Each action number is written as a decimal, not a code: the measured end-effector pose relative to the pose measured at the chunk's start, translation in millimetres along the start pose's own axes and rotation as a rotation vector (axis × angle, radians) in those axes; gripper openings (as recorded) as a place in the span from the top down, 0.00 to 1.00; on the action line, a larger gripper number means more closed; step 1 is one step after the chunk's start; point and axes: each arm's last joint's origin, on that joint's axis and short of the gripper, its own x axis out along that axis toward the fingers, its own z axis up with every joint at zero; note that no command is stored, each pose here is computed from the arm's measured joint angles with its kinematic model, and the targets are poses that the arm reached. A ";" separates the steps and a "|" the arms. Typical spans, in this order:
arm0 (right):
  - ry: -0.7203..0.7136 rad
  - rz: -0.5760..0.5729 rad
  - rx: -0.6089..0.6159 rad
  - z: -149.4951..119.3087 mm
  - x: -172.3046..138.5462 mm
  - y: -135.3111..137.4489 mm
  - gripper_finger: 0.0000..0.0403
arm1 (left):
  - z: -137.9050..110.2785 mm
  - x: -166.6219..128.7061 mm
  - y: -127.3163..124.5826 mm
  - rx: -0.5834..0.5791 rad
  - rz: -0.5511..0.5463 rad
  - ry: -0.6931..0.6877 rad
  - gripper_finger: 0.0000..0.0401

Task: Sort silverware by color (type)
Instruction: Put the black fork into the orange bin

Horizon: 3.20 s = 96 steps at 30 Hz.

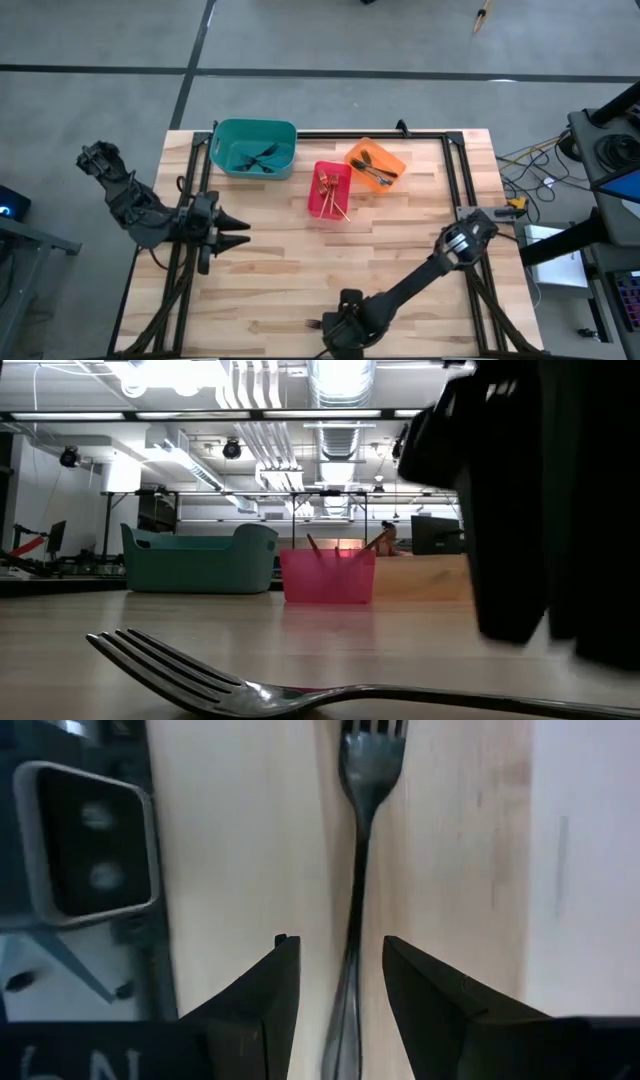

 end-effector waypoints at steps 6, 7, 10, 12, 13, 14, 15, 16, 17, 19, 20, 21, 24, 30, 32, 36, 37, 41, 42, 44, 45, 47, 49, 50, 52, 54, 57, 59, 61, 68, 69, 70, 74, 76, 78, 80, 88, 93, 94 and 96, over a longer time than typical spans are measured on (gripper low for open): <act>-0.050 0.033 -0.025 8.3 12.5 -0.5 0.67 | -0.3 0.1 0.1 0.010 0.001 0.001 0.68; -0.054 0.036 -0.028 9.2 12.6 -0.9 0.67 | -0.3 0.1 0.2 0.013 0.001 0.002 0.68; -0.070 0.043 -0.031 10.7 16.7 -3.9 0.67 | -0.3 0.1 0.1 0.022 0.001 0.001 0.68; -0.074 0.046 -0.029 9.8 21.3 -6.4 0.67 | -0.3 0.1 0.1 0.024 0.001 0.001 0.68; -0.081 0.050 -0.029 9.5 24.0 -7.2 0.67 | -0.3 0.1 0.1 0.024 0.001 0.001 0.68; -0.095 0.061 -0.029 10.0 26.3 -7.7 0.67 | -0.3 0.1 0.1 0.025 0.001 0.001 0.68; -0.125 0.076 -0.033 11.8 27.8 -6.8 0.67 | -0.2 0.1 0.1 0.025 0.001 0.001 0.68; -0.135 0.080 -0.036 11.4 29.7 -7.1 0.67 | -0.2 0.1 0.1 0.025 0.001 0.001 0.68; -0.147 0.084 -0.038 11.8 30.9 -7.4 0.67 | -0.3 0.1 0.2 0.025 0.001 0.002 0.68; -0.169 0.088 -0.034 12.2 33.5 -8.5 0.67 | -0.3 0.0 0.3 0.026 0.002 0.002 0.68; -0.173 0.089 -0.029 12.3 34.4 -9.1 0.67 | -0.3 0.0 0.3 0.029 0.002 0.002 0.68; -0.172 0.086 -0.024 12.1 35.0 -10.1 0.67 | -0.3 0.0 0.3 0.029 0.002 0.002 0.68; -0.171 0.069 -0.008 10.6 37.7 -13.9 0.67 | -0.3 0.0 0.4 0.038 0.002 0.002 0.68; -0.175 0.044 -0.026 15.8 38.8 -23.9 0.67 | -0.3 -0.1 0.5 0.050 0.003 0.004 0.68; -0.168 0.045 -0.030 18.1 39.0 -28.2 0.67 | -0.3 -0.1 0.6 0.053 0.004 0.003 0.68; -0.154 0.053 -0.071 21.8 39.5 -35.2 0.67 | 0.1 -0.1 1.1 0.053 0.022 -0.010 0.68; -0.155 0.050 -0.085 22.2 39.7 -36.1 0.68 | 0.1 -0.1 1.2 0.052 0.025 -0.012 0.68; -0.157 0.046 -0.093 24.2 40.0 -39.2 0.68 | 0.2 -0.3 1.2 0.050 0.024 -0.012 0.68; -0.158 0.043 -0.092 24.4 40.2 -40.0 0.68 | 0.2 -0.3 1.2 0.050 0.024 -0.012 0.68; -0.158 0.041 -0.088 25.5 40.4 -42.0 0.68 | 0.2 -0.3 1.2 0.050 0.024 -0.012 0.68; -0.158 0.040 -0.086 26.1 40.4 -42.9 0.69 | 0.2 -0.3 1.2 0.050 0.024 -0.012 0.68; -0.155 0.039 -0.081 27.6 40.7 -46.0 0.76 | 0.2 -0.3 1.2 0.050 0.024 -0.012 0.68; -0.148 0.045 -0.082 29.6 40.6 -49.7 0.87 | 0.3 -0.4 1.1 0.050 0.024 -0.012 0.68; -0.149 0.044 -0.086 30.2 40.6 -50.8 0.92 | 0.3 -0.4 1.1 0.050 0.024 -0.012 0.68; -0.155 0.040 -0.092 31.8 40.5 -52.8 0.96 | 0.3 -0.4 1.1 0.050 0.024 -0.012 0.68; -0.153 0.040 -0.089 32.4 40.5 -54.2 0.97 | 0.3 -0.4 1.1 0.050 0.024 -0.012 0.68; -0.138 0.026 -0.083 31.9 35.3 -56.6 0.97 | 0.3 -0.4 1.1 0.049 0.024 -0.012 0.68; -0.111 -0.002 -0.060 30.0 28.3 -60.3 0.97 | 0.4 -0.5 1.2 0.048 0.023 -0.012 0.68; -0.092 -0.051 -0.031 28.0 21.2 -62.8 0.98 | 0.4 -0.5 1.2 0.045 0.023 -0.012 0.68; -0.115 -0.126 0.081 38.4 -24.2 -81.6 0.98 | 0.6 -0.7 1.2 0.049 0.023 -0.013 0.68; -0.126 -0.128 0.105 41.8 -31.1 -87.4 0.98 | 0.6 -0.7 1.2 0.055 0.023 -0.013 0.68; -0.129 -0.133 0.121 44.2 -36.1 -93.1 0.98 | 0.7 -0.6 1.2 0.059 0.024 -0.013 0.68; -0.163 -0.131 0.173 53.4 -57.3 -113.1 0.98 | 1.1 -0.7 1.8 0.075 0.043 -0.027 0.68; -0.190 -0.106 0.207 57.1 -74.9 -121.9 0.98 | 1.5 -1.0 2.2 0.074 0.050 -0.033 0.68; -0.218 -0.077 0.253 60.5 -93.4 -132.5 0.98 | 1.9 -1.5 2.6 0.073 0.052 -0.037 0.68; -0.243 -0.047 0.305 62.8 -111.6 -143.6 0.98 | 2.1 -1.8 2.7 0.072 0.051 -0.038 0.68; -0.331 0.009 0.432 66.4 -170.7 -198.6 0.98 | 2.8 -1.7 3.8 0.094 0.094 -0.065 0.68; -0.284 -0.061 0.445 62.0 -183.2 -244.7 0.98 | 6.8 -2.1 8.8 0.101 0.216 -0.149 0.68; -0.262 -0.081 0.433 59.5 -185.2 -253.7 0.98 | 7.9 -1.9 10.4 0.098 0.239 -0.163 0.68; -0.226 -0.116 0.389 55.7 -188.6 -271.3 0.98 | 10.8 -1.8 14.1 0.094 0.273 -0.184 0.68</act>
